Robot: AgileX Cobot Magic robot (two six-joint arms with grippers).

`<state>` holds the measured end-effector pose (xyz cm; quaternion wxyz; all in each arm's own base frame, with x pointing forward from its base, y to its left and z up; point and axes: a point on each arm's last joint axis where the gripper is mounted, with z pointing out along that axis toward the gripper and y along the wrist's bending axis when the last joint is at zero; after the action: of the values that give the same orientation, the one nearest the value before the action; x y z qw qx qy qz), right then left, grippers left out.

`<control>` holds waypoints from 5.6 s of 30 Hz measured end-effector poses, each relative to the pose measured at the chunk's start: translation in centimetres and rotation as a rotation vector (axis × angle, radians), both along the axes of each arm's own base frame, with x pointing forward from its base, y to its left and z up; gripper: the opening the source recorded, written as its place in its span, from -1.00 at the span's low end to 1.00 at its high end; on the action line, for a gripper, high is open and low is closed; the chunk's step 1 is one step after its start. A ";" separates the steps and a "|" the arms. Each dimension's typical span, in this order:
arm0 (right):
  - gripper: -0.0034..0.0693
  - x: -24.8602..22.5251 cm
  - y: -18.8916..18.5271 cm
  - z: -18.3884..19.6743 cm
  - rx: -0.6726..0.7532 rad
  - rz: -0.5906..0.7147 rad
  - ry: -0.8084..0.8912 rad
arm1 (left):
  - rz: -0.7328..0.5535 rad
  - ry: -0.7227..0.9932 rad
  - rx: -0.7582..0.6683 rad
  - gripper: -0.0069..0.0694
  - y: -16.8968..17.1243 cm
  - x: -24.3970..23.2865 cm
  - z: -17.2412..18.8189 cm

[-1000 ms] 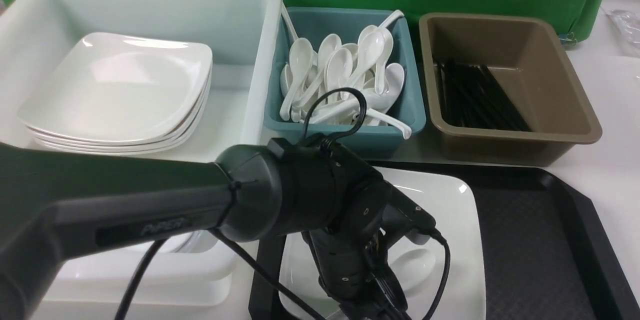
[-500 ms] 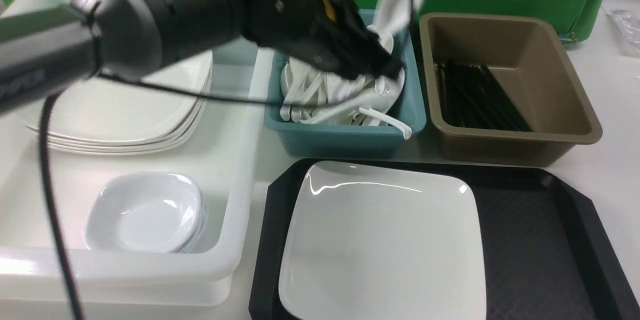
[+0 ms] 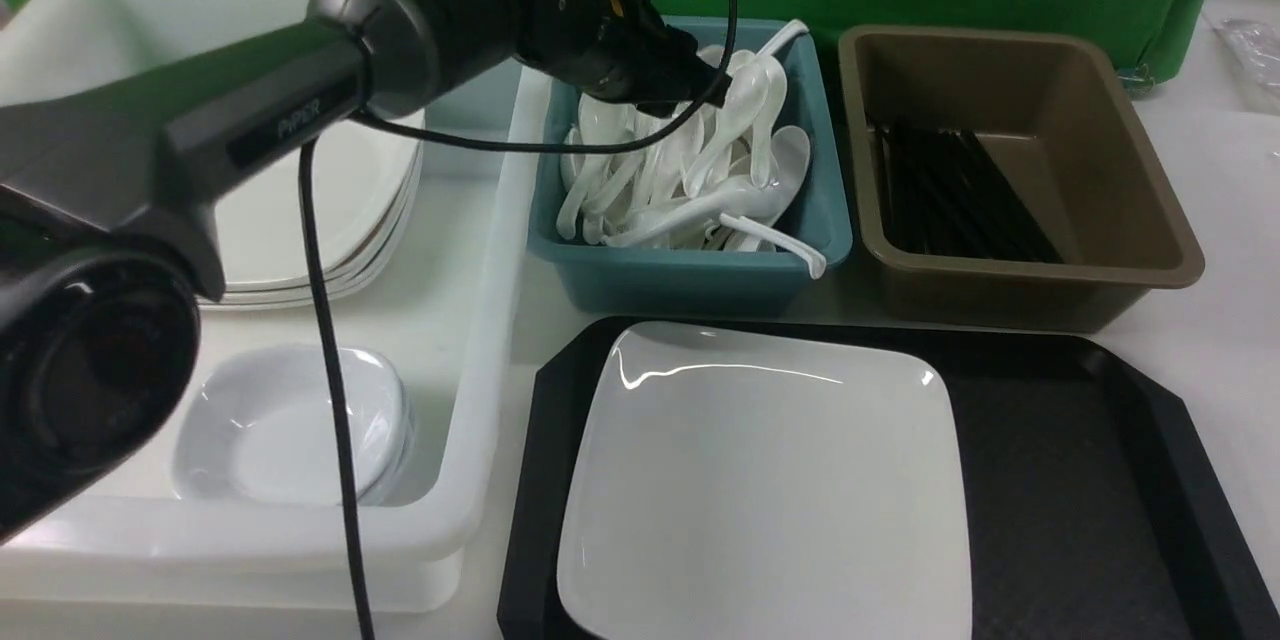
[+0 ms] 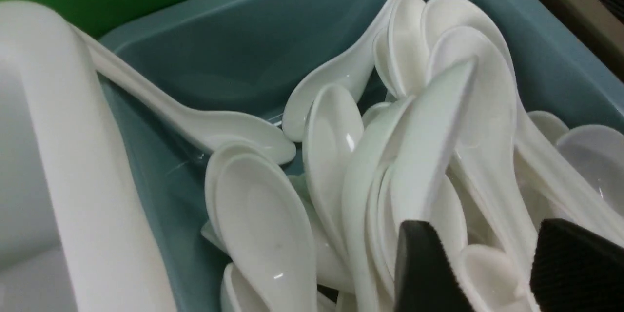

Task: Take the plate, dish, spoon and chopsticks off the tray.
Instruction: Use the left arm to put the soup spoon into the small storage box in the middle, then use the left arm to grab a plate from the dinner plate, then use the left arm to put the plate into the large storage box on the left

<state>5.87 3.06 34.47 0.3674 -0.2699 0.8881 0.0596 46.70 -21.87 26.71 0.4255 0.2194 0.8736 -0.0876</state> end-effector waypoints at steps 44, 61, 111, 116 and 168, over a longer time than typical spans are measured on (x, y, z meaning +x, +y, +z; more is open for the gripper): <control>-0.42 0.1 0.1 -0.1 -0.015 0.031 -0.017 | -1.272 -0.074 0.860 0.36 1.1 -25.7 -9.4; -0.38 0.0 0.1 -0.1 -0.015 0.029 -0.014 | -1.251 -0.061 0.870 -0.16 0.8 -25.1 -10.8; -0.85 0.8 0.3 0.8 0.149 -0.101 -0.077 | -1.074 -0.471 0.488 -0.74 4.3 -35.4 5.5; -0.85 1.5 -0.5 1.3 0.182 -0.245 -0.150 | -1.031 -0.555 0.443 -0.74 4.7 -35.6 6.8; -0.84 3.8 4.9 2.6 0.218 0.025 -0.193 | -0.174 0.091 0.831 -0.68 16.0 -11.4 -2.6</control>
<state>9.65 7.94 37.10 0.4775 -0.2437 0.8335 0.1339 35.35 -5.88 24.12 0.2528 0.4410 0.8308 0.2267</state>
